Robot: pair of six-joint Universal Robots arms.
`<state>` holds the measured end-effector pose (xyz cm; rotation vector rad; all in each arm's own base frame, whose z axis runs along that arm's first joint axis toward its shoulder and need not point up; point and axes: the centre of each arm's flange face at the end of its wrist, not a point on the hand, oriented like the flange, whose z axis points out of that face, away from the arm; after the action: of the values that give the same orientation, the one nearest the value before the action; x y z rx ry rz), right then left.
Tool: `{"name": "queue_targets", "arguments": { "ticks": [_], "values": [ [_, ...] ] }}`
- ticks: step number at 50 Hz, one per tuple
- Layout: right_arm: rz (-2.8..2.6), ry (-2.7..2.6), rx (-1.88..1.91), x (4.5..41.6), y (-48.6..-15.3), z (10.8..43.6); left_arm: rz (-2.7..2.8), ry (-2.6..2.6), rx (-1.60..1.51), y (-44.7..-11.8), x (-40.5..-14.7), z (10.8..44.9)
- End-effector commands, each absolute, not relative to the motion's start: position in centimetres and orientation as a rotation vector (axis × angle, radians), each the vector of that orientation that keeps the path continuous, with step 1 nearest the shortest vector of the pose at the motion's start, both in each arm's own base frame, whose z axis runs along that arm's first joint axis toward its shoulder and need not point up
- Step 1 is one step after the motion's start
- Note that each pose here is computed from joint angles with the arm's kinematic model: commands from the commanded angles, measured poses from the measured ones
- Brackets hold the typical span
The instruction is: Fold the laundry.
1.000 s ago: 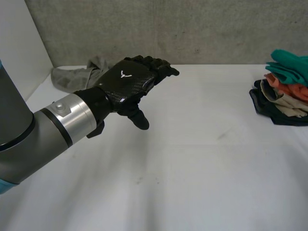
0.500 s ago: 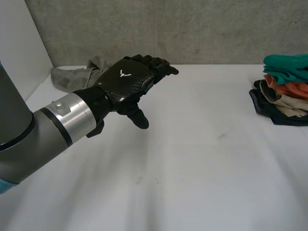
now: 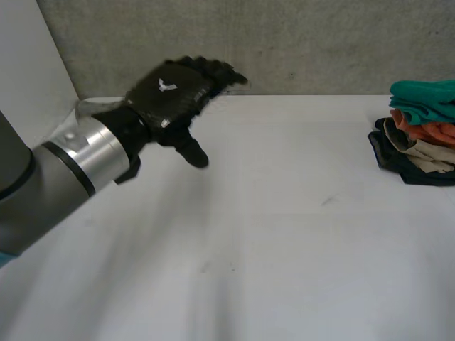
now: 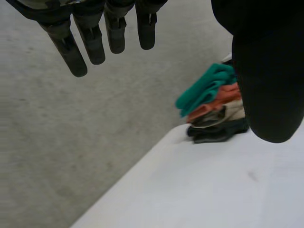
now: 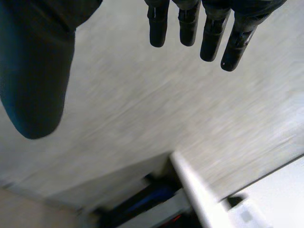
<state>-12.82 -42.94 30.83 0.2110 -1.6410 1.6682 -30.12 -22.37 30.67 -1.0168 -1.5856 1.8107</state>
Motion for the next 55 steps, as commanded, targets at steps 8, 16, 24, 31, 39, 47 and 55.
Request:
{"name": "queue_targets", "arguments": {
  "ticks": [8, 16, 24, 31, 39, 47, 55],
  "values": [
    [2.482, -1.488, 0.678, 13.1, -37.3, 35.2, 2.339, -1.726, -0.661, -37.4, -23.3, 32.0],
    [2.403, -1.700, 1.026, 20.9, -32.6, 27.5, 2.292, -1.878, -0.809, -44.9, -20.4, 24.4],
    [2.179, -1.833, 1.214, 22.1, -30.6, 21.4, 2.292, -1.916, -0.976, -49.0, -20.1, 17.2],
    [2.048, -1.956, 1.221, 21.9, -29.4, 19.0, 2.340, -1.842, -1.056, -51.3, -20.4, 13.3],
    [1.982, -2.027, 1.213, 21.3, -28.7, 17.7, 2.446, -1.742, -1.156, -52.6, -20.7, 10.6],
    [1.950, -2.065, 1.224, 21.2, -27.9, 17.0, 2.578, -1.563, -1.326, -53.1, -20.9, 8.8],
    [1.916, -2.099, 1.237, 21.0, -27.2, 16.5, 2.607, -1.489, -1.435, -53.7, -20.0, 7.9]
  ]
}}
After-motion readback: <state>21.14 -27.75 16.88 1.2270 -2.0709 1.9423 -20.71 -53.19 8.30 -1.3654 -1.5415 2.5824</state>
